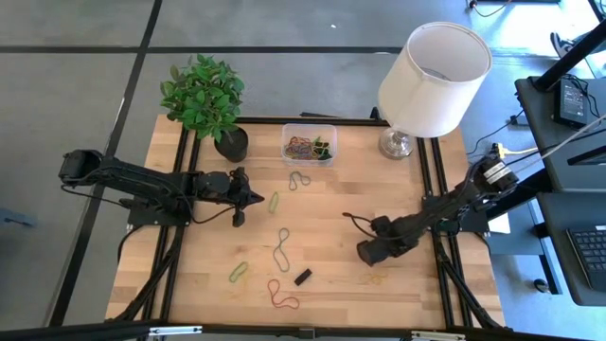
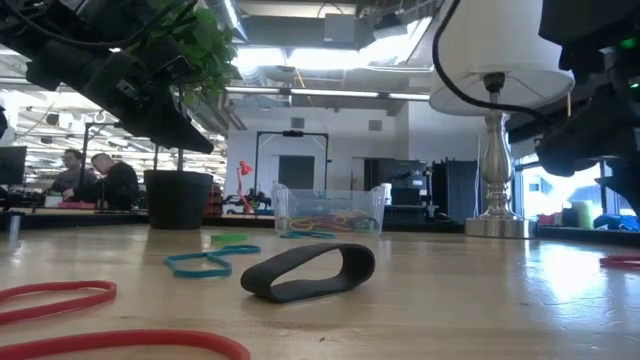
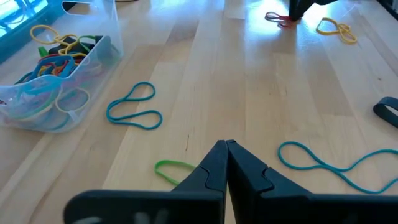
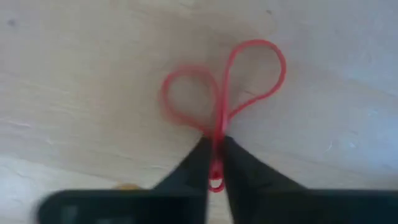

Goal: Pick and place rubber bands into bin
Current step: Put the red rubber band into the transparent bin

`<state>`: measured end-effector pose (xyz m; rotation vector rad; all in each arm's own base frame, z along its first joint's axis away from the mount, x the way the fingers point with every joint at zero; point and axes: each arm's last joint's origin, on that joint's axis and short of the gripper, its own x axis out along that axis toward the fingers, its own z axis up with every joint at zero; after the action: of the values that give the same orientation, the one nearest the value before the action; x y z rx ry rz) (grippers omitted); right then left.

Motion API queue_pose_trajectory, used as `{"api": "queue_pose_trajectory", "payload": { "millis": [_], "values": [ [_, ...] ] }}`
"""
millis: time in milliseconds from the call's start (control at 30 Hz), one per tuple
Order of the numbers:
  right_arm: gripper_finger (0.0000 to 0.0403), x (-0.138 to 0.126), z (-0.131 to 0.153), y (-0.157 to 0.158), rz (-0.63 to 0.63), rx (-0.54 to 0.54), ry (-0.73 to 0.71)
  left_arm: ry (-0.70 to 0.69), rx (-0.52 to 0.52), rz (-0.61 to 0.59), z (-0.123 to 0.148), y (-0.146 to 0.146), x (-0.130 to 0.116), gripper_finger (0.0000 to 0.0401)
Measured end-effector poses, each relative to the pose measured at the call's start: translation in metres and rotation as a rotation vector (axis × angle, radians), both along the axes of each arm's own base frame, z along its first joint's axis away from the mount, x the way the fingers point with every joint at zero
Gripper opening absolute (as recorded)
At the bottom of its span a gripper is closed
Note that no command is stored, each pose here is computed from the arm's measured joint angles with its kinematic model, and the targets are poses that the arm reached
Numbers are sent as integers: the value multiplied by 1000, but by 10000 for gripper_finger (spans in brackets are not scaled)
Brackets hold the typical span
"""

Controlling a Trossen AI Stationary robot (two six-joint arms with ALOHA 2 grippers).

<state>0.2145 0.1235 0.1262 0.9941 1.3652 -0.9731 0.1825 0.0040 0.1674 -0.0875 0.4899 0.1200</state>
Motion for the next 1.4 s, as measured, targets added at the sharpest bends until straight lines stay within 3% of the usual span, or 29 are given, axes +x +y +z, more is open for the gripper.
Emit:
{"api": "queue_pose_trajectory", "payload": {
  "millis": [67,233,400,567,867,1033,1133,1400],
  "values": [
    [14,5,3,-1,24,-3,-9,0,0,0,0,0,0,1],
    [11,28,27,-10,88,-125,-80,1,34,-18,0,0,0,3],
    [5,66,60,-33,318,-205,-199,-3,83,-45,1,0,1,2],
    [3,107,107,-80,505,-400,-330,-5,85,-45,1,0,1,5],
    [1,155,166,-187,627,-652,-526,-4,84,-44,1,0,1,3],
    [1,189,163,-232,671,-710,-504,-5,66,-1,1,1,0,5],
    [1,209,144,-256,663,-693,-444,-5,65,31,1,2,0,2],
    [4,224,73,-302,650,-489,-157,0,78,60,1,3,0,4]
  ]
}}
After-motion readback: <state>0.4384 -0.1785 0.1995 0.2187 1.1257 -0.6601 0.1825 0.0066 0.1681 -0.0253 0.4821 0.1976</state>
